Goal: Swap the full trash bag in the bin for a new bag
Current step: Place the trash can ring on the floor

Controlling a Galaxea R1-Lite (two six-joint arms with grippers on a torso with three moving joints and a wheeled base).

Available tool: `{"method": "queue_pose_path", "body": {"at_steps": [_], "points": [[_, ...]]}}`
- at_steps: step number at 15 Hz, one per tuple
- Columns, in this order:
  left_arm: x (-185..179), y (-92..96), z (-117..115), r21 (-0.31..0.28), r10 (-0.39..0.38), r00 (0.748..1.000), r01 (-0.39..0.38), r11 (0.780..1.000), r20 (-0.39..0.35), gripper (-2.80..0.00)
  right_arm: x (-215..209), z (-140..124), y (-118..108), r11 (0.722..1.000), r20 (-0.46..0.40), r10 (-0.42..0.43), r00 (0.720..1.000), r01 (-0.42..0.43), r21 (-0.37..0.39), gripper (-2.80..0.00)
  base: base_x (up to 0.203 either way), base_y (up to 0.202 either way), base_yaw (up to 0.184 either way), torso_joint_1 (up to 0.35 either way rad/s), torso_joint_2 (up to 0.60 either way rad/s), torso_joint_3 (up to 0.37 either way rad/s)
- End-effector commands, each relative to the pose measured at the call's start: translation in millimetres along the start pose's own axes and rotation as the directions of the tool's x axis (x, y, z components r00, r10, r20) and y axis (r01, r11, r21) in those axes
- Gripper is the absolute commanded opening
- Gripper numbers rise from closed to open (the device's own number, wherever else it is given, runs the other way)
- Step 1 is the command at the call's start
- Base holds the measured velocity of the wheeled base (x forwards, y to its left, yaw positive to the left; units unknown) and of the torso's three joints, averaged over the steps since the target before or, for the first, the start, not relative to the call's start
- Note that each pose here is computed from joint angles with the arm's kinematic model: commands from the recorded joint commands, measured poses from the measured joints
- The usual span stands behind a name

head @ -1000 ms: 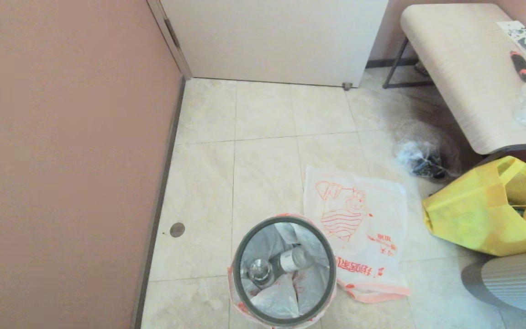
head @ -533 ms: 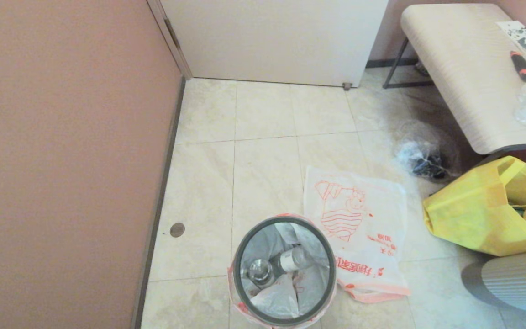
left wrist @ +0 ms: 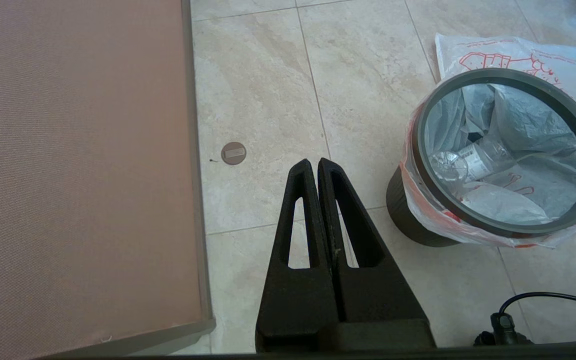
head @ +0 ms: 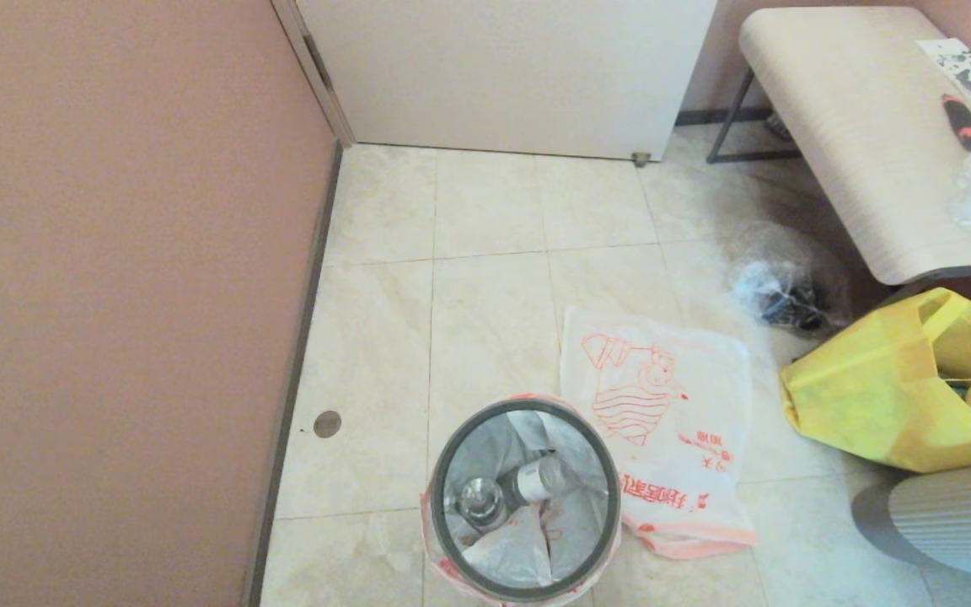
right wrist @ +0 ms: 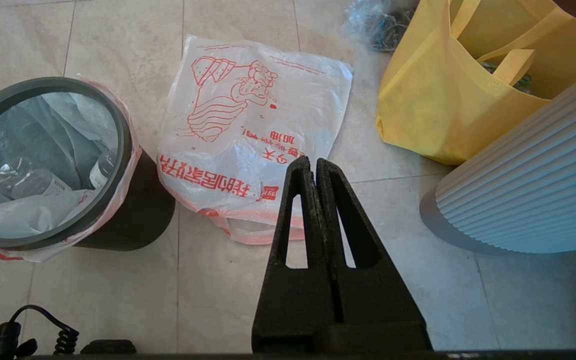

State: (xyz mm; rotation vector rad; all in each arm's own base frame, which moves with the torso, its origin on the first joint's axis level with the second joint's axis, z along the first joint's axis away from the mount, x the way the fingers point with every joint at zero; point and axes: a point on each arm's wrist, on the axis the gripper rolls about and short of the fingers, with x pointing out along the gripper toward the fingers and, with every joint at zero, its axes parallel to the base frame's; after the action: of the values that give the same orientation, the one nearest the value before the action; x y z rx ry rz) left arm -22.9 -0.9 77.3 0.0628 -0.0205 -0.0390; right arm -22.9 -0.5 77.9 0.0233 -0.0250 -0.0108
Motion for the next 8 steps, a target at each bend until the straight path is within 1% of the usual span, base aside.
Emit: {"method": "queue_pose_path", "body": {"at_steps": [1, 8], "points": [[0.7, -0.1, -2.5, 0.000, -0.001, 1.000, 0.001, 1.000, -0.010, -2.80, 0.8, -2.9, -0.1, 1.000, -0.011, 0.000, 1.000, 0.000, 0.000, -2.80, 0.000, 0.000, 0.000, 0.000, 0.00, 0.000], [0.7, -0.2, -2.5, 0.011, -0.002, 1.000, 0.003, 1.000, -0.010, -2.80, 0.8, -2.9, -0.1, 1.000, -0.011, 0.000, 1.000, 0.000, 0.000, -2.80, 0.000, 0.000, 0.000, 0.000, 0.00, 0.000]]}}
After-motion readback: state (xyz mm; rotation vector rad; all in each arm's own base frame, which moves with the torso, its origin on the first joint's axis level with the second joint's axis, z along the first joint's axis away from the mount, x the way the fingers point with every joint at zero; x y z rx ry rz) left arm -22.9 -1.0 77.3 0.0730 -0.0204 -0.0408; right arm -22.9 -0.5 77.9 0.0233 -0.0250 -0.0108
